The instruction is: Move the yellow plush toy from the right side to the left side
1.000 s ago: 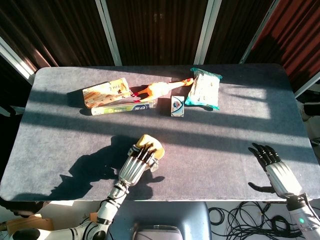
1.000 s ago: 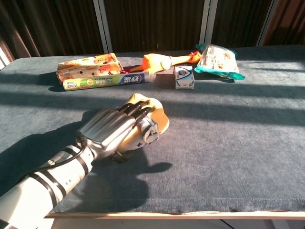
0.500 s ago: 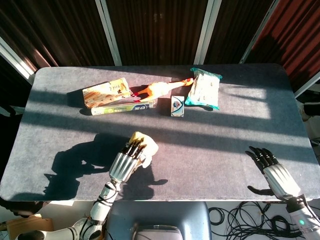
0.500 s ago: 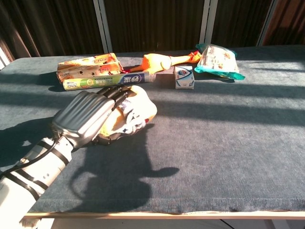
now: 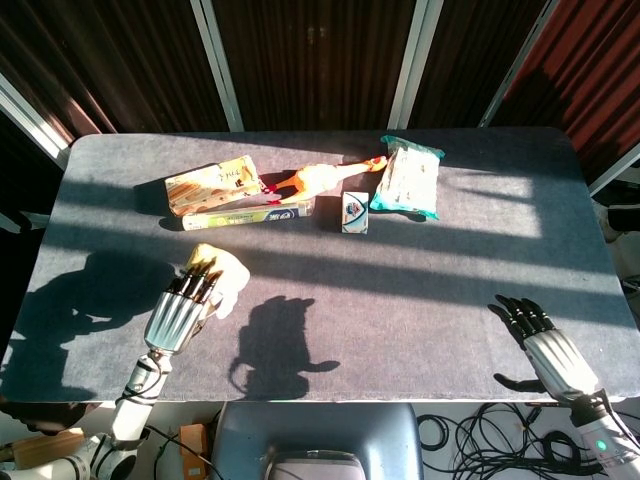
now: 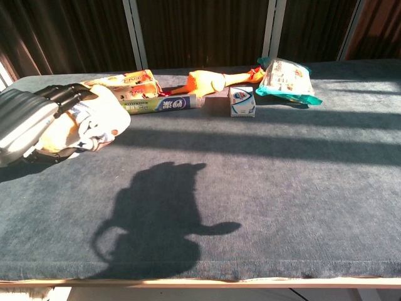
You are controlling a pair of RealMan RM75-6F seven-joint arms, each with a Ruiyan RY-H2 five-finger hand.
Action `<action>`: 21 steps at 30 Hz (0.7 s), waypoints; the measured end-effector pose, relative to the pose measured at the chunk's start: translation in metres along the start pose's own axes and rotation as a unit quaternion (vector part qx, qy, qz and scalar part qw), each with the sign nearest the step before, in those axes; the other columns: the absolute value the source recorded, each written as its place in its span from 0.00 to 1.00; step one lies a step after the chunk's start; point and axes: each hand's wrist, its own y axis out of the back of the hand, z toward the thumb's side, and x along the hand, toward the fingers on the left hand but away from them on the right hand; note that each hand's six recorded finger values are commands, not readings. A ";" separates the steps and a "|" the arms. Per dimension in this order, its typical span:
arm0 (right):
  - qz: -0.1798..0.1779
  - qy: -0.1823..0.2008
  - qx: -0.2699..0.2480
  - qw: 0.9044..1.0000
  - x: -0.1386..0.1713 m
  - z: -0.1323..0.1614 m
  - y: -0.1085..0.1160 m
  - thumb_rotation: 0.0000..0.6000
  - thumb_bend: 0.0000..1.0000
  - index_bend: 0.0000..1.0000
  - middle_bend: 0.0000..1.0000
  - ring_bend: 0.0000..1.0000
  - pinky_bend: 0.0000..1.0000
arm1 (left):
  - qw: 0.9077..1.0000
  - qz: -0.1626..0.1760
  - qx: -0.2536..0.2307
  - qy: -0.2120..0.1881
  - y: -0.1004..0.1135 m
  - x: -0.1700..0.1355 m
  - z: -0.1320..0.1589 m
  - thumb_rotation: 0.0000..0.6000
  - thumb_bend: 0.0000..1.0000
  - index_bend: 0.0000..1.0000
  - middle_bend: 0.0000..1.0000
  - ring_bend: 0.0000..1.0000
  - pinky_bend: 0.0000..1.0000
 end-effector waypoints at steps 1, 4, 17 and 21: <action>0.000 0.000 0.001 1.000 0.000 0.000 0.000 1.00 0.06 0.00 0.00 0.00 0.01 | 1.000 -0.002 0.003 0.003 -0.001 -0.002 -0.005 1.00 0.39 0.67 0.92 0.99 1.00; 0.002 0.001 0.003 1.000 0.000 0.001 -0.001 1.00 0.06 0.00 0.00 0.00 0.01 | 1.000 -0.015 0.001 0.017 -0.007 -0.009 -0.021 1.00 0.38 0.60 0.84 0.93 0.99; 0.004 0.000 0.009 1.000 -0.001 0.003 -0.005 1.00 0.06 0.00 0.00 0.00 0.01 | 0.992 -0.116 -0.050 0.028 -0.027 -0.036 -0.044 1.00 0.26 0.00 0.00 0.17 0.47; 0.007 -0.001 0.010 1.000 -0.001 0.003 -0.006 1.00 0.06 0.00 0.00 0.00 0.02 | 0.987 -0.142 -0.077 0.026 -0.028 -0.041 -0.040 1.00 0.24 0.00 0.00 0.12 0.37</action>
